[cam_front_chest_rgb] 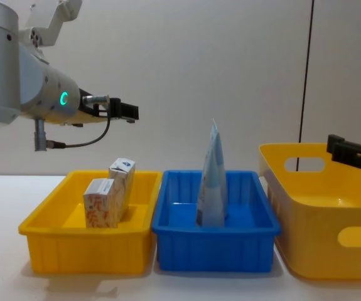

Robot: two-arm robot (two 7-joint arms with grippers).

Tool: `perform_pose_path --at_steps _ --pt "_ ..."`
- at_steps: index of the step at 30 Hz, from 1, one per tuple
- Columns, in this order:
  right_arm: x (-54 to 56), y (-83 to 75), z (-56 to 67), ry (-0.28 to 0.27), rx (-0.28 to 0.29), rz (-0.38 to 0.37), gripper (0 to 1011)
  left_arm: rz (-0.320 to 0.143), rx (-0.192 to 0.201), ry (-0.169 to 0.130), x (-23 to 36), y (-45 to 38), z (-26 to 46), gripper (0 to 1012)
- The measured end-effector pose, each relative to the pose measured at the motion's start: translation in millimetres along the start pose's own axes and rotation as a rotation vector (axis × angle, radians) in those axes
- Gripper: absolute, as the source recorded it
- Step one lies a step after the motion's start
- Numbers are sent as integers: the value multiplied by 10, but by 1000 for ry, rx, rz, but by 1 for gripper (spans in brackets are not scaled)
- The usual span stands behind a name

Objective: Bimanual collaborative sorting of washing and personal care products

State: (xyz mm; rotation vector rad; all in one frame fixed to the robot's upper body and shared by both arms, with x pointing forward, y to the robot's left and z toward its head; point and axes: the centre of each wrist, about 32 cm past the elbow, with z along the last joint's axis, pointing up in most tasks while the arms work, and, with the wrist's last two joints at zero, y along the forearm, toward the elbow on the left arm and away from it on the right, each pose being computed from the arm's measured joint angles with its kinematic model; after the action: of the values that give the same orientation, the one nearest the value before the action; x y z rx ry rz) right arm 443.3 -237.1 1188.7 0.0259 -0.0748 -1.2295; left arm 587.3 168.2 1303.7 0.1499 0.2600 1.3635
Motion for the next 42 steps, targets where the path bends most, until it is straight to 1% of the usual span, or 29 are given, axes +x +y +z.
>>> perform_pose_path --at_steps 1,2,6,12,15,16,25,32,42 --pt "0 0 0 0 0 0 1002 2 15 5 -13 13 1 1002" --pt "0 0 0 0 0 0 1002 2 15 5 -13 13 1 1001" --pt "0 0 0 0 0 0 1002 6 41 10 -32 39 -2 1002" --pt "0 0 0 0 0 0 1002 10 81 14 -67 76 -28 1001" --pt "0 0 0 0 0 0 1002 10 92 15 -78 87 -37 1001" --pt "0 0 0 0 0 0 1002 11 101 16 -85 92 -48 1001" --pt "0 0 0 0 0 0 1002 14 136 17 -123 108 -102 1002" --pt "0 0 0 0 0 0 1002 17 152 18 -141 103 -136 1002" --pt "0 0 0 0 0 0 1002 26 182 -1 -154 79 -190 1001"
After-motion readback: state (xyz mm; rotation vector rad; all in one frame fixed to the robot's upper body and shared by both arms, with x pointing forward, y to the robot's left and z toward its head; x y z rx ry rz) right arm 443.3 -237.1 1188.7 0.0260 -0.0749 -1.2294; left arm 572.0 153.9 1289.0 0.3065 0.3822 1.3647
